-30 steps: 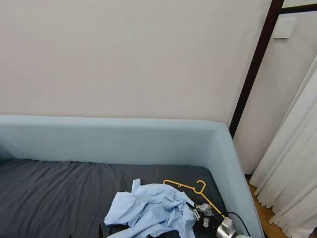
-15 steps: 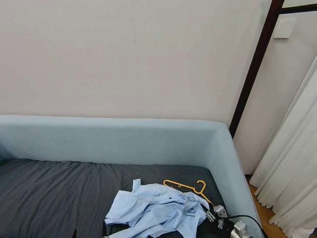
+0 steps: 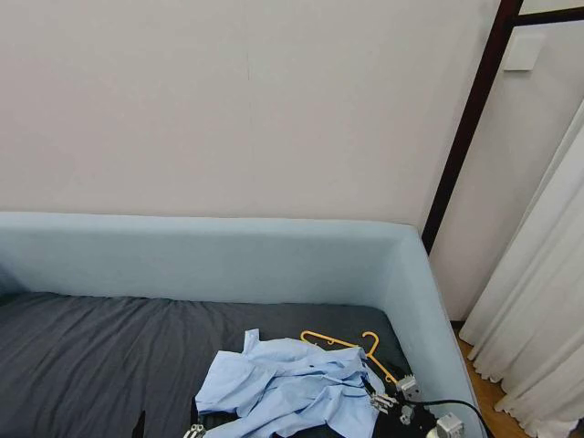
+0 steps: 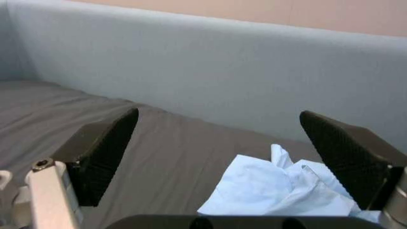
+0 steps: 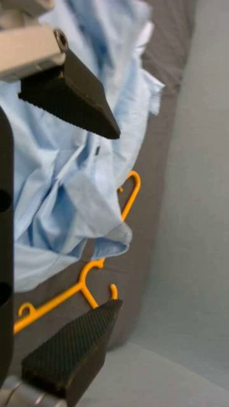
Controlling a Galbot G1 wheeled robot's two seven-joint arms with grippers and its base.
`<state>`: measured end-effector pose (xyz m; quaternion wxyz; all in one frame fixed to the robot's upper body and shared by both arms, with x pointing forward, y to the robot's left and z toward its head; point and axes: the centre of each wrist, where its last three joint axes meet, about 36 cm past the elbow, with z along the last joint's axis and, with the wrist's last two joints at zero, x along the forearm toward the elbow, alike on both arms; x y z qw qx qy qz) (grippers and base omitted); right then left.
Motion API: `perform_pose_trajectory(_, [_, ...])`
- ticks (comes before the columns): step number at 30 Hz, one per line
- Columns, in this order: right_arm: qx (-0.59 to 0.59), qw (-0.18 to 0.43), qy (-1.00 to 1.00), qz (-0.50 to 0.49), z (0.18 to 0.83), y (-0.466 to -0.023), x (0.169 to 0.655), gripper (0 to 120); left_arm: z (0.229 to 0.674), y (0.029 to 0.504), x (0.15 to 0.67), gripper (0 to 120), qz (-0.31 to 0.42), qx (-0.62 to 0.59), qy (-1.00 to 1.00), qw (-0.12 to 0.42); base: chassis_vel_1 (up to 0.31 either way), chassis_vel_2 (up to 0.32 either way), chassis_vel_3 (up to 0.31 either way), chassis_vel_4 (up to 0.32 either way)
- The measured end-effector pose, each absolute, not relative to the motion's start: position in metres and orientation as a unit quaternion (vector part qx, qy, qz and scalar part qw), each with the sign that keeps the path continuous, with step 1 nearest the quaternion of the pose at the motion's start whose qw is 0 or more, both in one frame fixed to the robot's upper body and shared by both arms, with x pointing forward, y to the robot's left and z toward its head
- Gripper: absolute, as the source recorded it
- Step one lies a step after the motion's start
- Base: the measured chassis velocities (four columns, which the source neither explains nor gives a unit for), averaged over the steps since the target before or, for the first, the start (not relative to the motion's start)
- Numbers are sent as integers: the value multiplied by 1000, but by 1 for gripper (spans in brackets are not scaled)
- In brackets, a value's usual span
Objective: Pick up the clothes from the sofa and hang them on the clothes hanger.
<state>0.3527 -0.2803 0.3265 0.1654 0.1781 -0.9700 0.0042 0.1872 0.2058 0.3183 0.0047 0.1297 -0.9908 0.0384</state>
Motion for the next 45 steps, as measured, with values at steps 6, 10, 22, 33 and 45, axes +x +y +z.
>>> perform_pose_trajectory(6, [146,237,-958,-67,364,-263,398,100,318,207,187,100,37,130,-991,6,0,0,0,0])
perform_pose_trajectory(10, [116,313,-938,-99,372,-269,442,100,316,206,186,100,38,133,-990,8,0,0,0,0])
perform_pose_trajectory(22, [110,358,-917,-137,365,-269,495,100,313,206,189,100,38,136,-990,8,0,0,0,0])
perform_pose_trajectory(33, [116,383,-910,-106,342,-267,493,68,310,207,192,100,35,131,-991,10,0,0,0,0])
perform_pose_trajectory(45, [120,383,-910,-100,339,-267,489,21,308,208,193,100,35,130,-991,13,0,0,0,0])
